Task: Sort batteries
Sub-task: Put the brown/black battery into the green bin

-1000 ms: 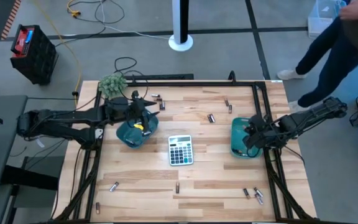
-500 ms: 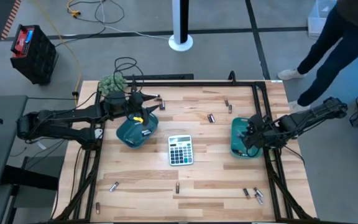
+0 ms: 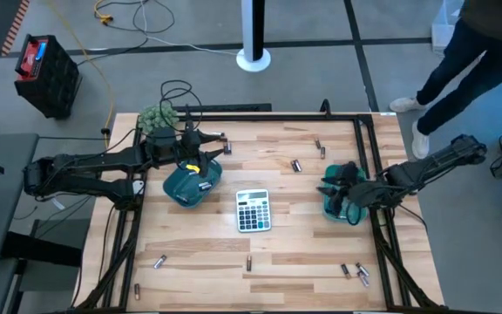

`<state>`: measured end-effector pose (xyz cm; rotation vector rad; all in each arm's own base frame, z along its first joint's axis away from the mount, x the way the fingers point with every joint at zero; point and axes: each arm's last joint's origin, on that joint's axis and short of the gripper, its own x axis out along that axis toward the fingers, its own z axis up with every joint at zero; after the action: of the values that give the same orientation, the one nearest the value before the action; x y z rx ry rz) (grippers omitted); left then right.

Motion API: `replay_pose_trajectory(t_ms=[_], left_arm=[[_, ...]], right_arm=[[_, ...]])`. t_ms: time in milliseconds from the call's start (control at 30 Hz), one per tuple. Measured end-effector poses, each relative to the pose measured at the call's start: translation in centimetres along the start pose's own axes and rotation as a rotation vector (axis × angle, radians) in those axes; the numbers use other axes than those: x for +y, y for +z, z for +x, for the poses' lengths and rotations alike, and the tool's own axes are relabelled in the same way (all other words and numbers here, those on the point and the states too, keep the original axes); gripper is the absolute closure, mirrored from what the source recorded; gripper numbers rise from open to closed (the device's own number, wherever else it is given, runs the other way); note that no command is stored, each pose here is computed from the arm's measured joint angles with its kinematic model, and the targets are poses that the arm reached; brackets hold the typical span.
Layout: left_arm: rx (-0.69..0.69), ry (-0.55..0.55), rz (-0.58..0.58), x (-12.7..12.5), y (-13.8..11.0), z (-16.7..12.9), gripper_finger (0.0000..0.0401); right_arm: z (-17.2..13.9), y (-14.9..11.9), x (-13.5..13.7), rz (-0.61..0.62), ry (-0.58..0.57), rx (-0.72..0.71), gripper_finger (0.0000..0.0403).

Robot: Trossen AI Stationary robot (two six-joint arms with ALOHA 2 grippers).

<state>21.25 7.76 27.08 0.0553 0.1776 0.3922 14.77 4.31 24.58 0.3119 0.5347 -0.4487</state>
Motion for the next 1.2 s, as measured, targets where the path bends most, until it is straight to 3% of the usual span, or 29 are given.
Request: replay_pose_trajectory(t_ms=[200, 367, 633, 933, 1200], left_arm=[[0.013, -0.012, 0.034, 0.0, -0.1, -0.1, 0.0195], [-0.019, -0.133, 0.054, -0.4, 0.3, -0.6, 0.0195], [-0.044, -0.291, 0.086, -0.8, 0.5, -1.0, 0.0195], [-0.03, -0.309, 0.131, -0.8, 0.2, -0.9, 0.0195], [-0.031, -0.306, 0.131, -0.8, 0.3, -0.9, 0.0195]], right_arm=[[2.9, 0.1, 3.0, -0.131, 0.035, -0.048, 0.0218], [5.7, -1.0, 4.9, -0.195, 0.036, -0.03, 0.0218], [7.6, -1.3, 6.2, -0.173, 0.078, -0.047, 0.0218], [7.0, 1.5, 7.9, -0.174, 0.149, -0.16, 0.0217], [9.0, 0.3, 8.7, -0.176, 0.171, -0.105, 0.0217]])
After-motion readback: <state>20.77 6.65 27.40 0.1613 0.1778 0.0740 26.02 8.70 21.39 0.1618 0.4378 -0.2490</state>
